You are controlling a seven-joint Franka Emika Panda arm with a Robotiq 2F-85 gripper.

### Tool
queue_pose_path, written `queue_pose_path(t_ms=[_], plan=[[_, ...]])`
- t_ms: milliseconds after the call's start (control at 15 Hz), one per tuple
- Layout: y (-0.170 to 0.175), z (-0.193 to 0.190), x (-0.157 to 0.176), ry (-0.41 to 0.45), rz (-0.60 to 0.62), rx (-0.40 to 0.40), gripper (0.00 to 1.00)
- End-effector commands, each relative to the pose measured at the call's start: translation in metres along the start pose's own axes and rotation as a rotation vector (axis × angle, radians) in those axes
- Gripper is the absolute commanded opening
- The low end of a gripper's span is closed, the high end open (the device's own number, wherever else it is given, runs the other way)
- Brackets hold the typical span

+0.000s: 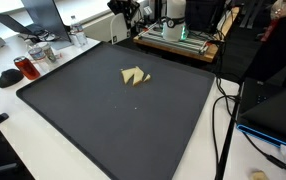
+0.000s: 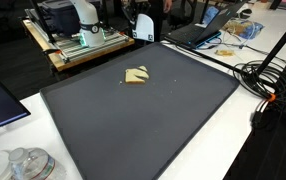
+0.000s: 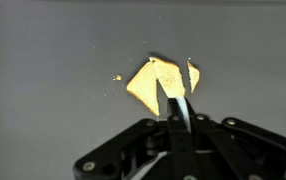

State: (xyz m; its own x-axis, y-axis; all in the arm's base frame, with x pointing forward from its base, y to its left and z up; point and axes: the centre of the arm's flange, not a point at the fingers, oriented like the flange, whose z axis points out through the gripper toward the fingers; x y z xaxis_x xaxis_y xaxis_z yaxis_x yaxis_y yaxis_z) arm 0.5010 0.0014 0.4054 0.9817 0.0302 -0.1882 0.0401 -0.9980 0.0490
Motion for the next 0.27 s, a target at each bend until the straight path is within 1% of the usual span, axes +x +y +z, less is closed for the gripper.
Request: queue_pose_path(t_ms=[0,200], plan=[[0.025,-0.030,-0.003,-0.024,-0.049,0.015,0.01],[0.035,-0.039,-0.007,-0.025,-0.094,0.033,0.01]])
